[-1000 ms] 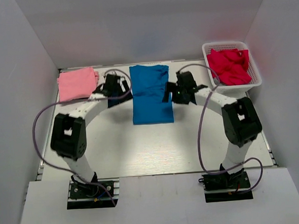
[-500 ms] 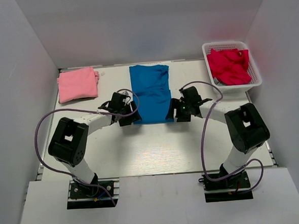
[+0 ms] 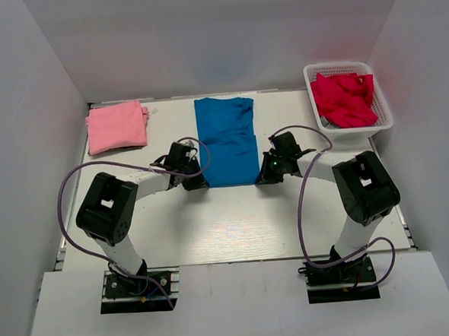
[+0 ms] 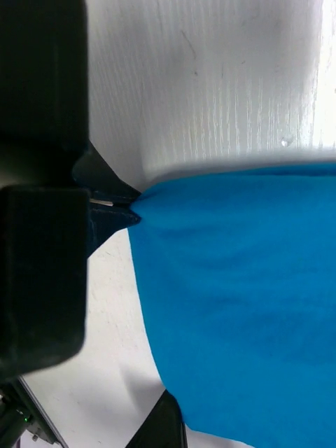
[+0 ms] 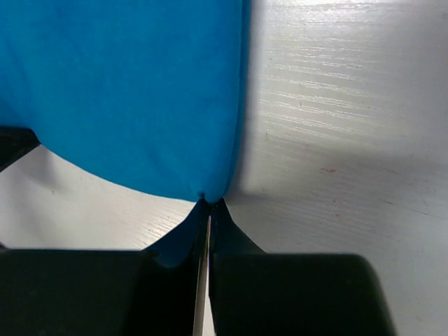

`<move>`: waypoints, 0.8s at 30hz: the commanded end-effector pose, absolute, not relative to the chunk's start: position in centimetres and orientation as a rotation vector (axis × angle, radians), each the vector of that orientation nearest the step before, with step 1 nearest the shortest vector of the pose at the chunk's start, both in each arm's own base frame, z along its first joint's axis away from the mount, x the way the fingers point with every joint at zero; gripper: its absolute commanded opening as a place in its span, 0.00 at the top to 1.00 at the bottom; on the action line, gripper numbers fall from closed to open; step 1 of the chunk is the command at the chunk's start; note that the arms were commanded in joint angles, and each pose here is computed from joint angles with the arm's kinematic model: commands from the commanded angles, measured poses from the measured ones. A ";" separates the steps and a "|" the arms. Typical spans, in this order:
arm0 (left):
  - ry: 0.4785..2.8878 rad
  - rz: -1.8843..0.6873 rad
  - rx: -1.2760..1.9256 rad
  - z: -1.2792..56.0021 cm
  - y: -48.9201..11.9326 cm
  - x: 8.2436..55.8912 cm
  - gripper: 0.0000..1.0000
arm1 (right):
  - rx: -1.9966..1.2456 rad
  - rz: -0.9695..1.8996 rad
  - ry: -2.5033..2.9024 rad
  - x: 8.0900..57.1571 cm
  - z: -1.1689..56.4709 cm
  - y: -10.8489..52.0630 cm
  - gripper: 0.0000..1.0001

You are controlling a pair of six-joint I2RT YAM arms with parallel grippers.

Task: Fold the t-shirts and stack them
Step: Grab one side of the 2/3 rectangular tshirt with both arms, then fold the long partially folded tshirt into a neat square

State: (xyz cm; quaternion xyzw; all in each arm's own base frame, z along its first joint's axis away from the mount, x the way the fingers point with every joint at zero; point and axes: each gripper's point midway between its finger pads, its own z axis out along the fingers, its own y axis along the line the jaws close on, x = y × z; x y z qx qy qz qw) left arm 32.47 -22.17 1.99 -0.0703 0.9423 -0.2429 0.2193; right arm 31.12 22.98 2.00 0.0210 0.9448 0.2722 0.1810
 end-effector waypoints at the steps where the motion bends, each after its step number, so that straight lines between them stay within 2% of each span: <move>1: 2.662 -0.638 -0.187 0.9 -22.0 31.4 1.00 | 0.074 0.750 2.677 31.2 1.6 22.7 1.00; 7: 2.623 -0.681 -0.160 3.7 -21.7 29.6 1.00 | -0.022 0.773 2.663 29.1 3.5 22.5 1.00; 15: 2.661 -0.932 0.007 8.4 -23.4 20.7 1.00 | -0.206 0.892 2.723 19.2 6.8 21.2 1.00; 18: 2.681 -1.119 0.117 11.3 -24.0 16.4 1.00 | -0.294 0.983 2.704 16.0 9.1 21.1 1.00; 21: 2.627 -1.159 0.145 14.0 -23.7 15.1 1.00 | -0.345 0.974 2.583 15.1 13.0 20.3 1.00; 24: 2.556 -1.130 0.137 16.3 -23.7 16.2 1.00 | -0.287 0.858 2.487 16.8 15.3 19.1 1.00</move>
